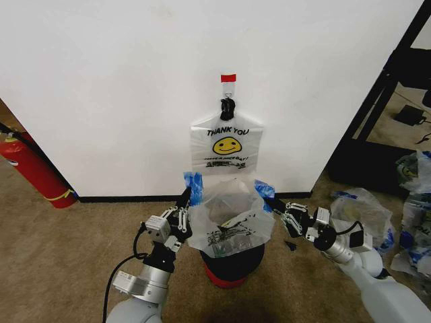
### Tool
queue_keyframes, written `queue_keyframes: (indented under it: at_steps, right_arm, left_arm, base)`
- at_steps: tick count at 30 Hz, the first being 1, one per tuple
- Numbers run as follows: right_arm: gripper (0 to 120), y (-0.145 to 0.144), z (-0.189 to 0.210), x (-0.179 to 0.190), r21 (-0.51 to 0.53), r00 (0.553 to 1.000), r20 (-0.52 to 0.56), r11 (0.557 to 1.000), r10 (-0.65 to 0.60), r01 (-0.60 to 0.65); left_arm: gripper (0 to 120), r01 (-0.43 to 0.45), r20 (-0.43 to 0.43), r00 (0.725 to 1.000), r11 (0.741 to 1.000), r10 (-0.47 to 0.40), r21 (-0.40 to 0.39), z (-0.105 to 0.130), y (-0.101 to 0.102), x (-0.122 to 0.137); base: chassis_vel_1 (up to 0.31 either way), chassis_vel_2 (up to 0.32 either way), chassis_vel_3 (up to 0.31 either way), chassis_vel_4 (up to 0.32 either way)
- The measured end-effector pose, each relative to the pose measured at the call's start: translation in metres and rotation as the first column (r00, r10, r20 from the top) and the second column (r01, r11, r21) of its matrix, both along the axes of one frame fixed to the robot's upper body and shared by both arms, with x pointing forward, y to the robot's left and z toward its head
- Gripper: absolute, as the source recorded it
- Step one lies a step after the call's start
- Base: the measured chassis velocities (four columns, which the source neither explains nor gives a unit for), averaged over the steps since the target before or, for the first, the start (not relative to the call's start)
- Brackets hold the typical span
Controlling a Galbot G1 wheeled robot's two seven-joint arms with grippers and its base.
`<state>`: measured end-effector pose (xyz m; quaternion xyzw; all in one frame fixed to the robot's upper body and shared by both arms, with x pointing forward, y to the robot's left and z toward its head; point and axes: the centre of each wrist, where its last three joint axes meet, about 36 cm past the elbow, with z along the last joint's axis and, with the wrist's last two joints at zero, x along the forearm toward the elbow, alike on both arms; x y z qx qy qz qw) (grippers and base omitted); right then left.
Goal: Pick up the garbage bag from the wall and place it over the trash bin.
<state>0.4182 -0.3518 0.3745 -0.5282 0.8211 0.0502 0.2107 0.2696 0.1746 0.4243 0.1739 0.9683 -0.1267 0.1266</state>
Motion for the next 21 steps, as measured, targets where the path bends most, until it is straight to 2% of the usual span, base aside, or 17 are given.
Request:
queue_keyframes:
  at_steps: [5,9,12,17,21]
  right_arm:
    - [0,0.001,-0.010,-0.009,-0.048,0.999,-0.032,0.999,0.021,-0.023]
    - [0,-0.013,-0.022,-0.020,-0.187,0.993,-0.093,0.978,0.073,-0.090]
    - [0,-0.022,-0.020,-0.018,-0.224,0.992,-0.098,0.970,0.075,-0.095]
    - [0,-0.057,-0.011,-0.002,-0.288,0.994,-0.085,0.954,0.062,-0.084]
    - [0,-0.077,-0.007,0.005,-0.298,0.985,-0.115,0.942,0.125,-0.154]
  left_arm:
    - [0,0.007,-0.034,0.999,1.000,-0.006,0.022,-0.014,0.000,-0.007]
    - [0,0.028,-0.102,0.995,0.997,-0.020,0.074,-0.044,0.001,-0.020]
    - [0,0.039,-0.119,0.992,0.996,-0.029,0.085,-0.052,0.000,-0.024]
    - [0,0.068,-0.145,0.988,0.992,-0.052,0.109,-0.063,0.001,-0.032]
    - [0,0.093,-0.148,0.986,0.985,-0.071,0.146,-0.068,0.008,-0.034]
  base:
    - [0.000,0.000,0.000,0.000]
    - [0.000,0.000,0.000,0.000]
    - [0.000,0.000,0.000,0.000]
    - [0.000,0.000,0.000,0.000]
    - [0.000,0.000,0.000,0.000]
